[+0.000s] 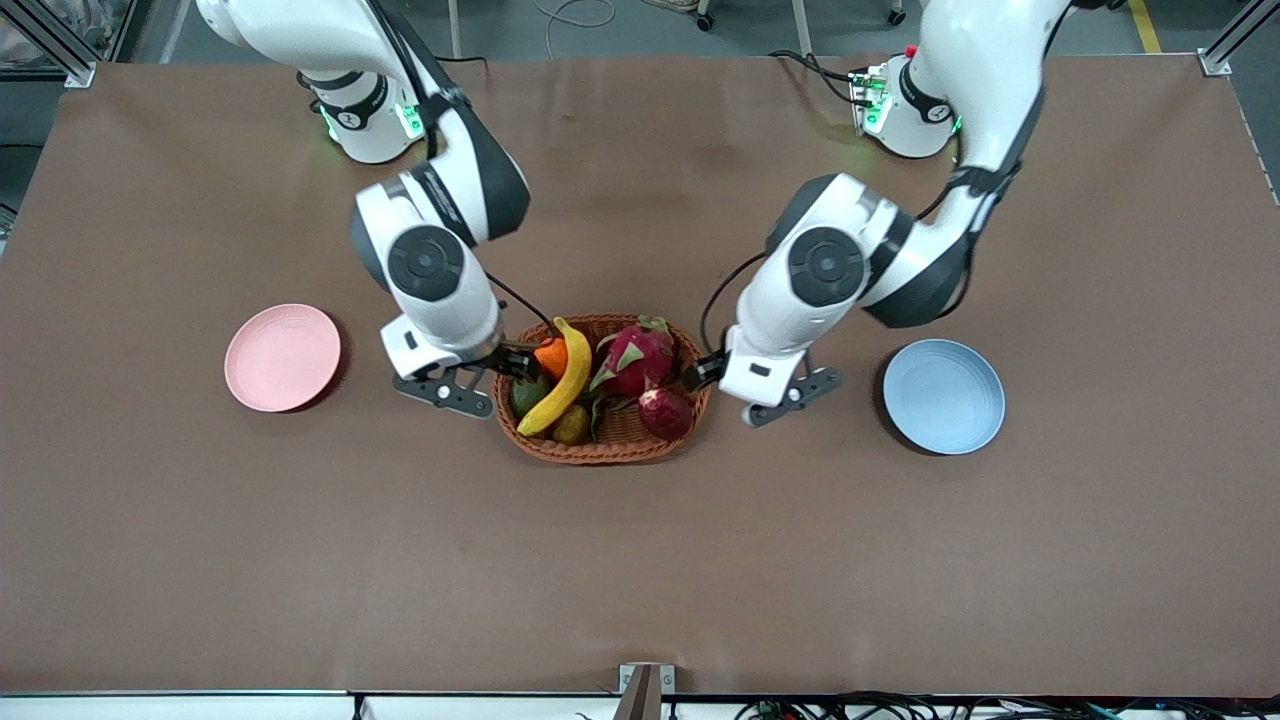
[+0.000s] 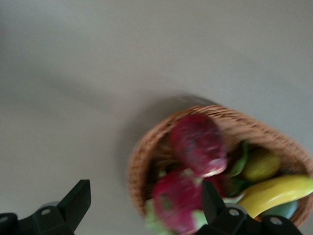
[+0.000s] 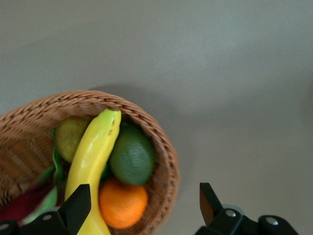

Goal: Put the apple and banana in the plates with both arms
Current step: 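Grasp the banana with the right gripper while the left gripper grasps the apple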

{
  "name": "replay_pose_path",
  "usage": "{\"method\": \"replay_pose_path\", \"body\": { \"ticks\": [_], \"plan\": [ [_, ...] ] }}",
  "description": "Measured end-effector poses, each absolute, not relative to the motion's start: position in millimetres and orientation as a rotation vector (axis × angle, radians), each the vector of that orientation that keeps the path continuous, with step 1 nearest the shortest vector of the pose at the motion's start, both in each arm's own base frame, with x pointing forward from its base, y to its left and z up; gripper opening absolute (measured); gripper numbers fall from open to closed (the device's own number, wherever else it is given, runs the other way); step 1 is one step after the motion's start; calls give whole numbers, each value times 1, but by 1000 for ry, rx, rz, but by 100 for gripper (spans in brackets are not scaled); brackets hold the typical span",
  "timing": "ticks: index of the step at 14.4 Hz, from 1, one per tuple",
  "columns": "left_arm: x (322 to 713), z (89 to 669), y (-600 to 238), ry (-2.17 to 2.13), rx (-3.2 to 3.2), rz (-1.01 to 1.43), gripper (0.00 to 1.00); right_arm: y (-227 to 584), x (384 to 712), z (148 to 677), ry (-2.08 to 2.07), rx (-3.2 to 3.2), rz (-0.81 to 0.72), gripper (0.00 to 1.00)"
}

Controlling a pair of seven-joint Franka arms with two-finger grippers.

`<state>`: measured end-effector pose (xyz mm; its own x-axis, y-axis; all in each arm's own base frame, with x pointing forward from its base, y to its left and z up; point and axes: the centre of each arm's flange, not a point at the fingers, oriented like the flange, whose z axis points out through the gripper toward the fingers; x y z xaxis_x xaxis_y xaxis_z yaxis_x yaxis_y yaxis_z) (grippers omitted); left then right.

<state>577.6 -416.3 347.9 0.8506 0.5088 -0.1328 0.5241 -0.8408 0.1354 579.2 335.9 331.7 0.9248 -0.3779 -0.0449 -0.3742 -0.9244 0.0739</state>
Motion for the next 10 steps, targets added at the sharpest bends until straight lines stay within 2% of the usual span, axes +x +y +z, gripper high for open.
{"method": "replay_pose_path", "body": {
  "ticks": [4,5,6,10],
  "plan": [
    [582,303,-443,1009,2702,-96,100,351,600,292,-800,3078,-172,94],
    [581,294,-449,1037,2679,-96,100,355,601,285,-829,3082,-169,89],
    [580,286,-453,1055,2668,-101,100,360,600,277,-862,3073,-168,83],
    [575,264,-461,1065,2667,-119,100,387,588,254,-882,3059,-163,81]
  ]
}}
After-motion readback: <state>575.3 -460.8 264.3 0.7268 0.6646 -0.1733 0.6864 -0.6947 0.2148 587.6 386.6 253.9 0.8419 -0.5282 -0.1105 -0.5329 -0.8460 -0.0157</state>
